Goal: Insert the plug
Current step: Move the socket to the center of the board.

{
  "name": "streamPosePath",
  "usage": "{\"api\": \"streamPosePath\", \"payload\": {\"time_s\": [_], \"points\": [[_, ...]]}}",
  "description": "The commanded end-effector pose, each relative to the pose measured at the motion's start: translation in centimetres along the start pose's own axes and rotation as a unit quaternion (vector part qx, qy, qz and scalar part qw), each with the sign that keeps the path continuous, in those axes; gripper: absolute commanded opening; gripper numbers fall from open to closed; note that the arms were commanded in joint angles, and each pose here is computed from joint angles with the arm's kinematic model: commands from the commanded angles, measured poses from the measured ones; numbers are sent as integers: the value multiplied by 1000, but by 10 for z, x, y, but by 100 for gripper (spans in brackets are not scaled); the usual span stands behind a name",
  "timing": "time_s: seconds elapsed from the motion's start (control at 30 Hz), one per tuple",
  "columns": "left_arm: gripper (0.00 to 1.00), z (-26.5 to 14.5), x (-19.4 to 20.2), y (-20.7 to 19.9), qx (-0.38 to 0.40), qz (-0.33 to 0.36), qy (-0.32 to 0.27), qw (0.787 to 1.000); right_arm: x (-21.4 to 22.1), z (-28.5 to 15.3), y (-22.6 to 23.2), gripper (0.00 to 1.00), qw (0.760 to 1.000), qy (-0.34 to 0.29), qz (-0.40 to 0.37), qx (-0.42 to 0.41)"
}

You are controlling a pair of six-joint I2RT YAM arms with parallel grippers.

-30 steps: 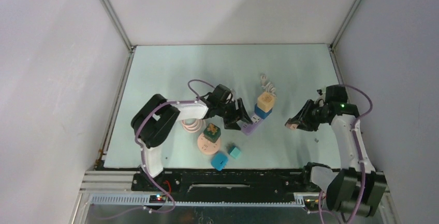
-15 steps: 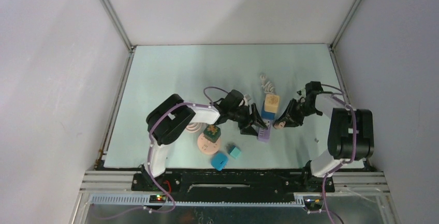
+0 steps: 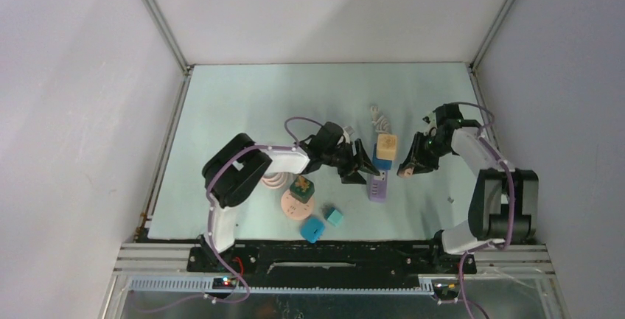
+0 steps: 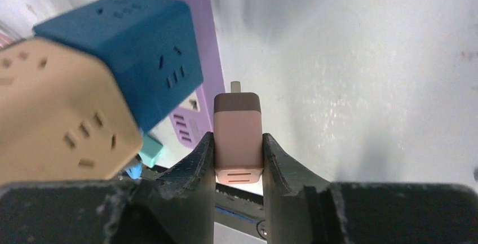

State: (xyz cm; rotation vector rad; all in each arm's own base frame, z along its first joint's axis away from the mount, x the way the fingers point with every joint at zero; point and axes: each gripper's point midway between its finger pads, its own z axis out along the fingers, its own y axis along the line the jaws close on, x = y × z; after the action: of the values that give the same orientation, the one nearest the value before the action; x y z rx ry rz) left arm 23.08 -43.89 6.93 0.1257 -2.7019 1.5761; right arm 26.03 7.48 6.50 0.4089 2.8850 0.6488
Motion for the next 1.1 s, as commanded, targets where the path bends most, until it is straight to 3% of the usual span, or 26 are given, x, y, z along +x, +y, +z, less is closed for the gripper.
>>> {"api": "streamPosePath", "payload": {"time_s": [0.0,0.33,1.07], "points": [[67,-31,-20,-22,-3,63,-58,996,12,-31,10,0,999,-15,-32,10],[63,-33,-19,-24,6,81,-47,996,41,-45,49,0,994,12,-89,-68],[62,-27,-14,-20,15,85,-10,996,18,-2,48,0,991,53,-90,-80]]}}
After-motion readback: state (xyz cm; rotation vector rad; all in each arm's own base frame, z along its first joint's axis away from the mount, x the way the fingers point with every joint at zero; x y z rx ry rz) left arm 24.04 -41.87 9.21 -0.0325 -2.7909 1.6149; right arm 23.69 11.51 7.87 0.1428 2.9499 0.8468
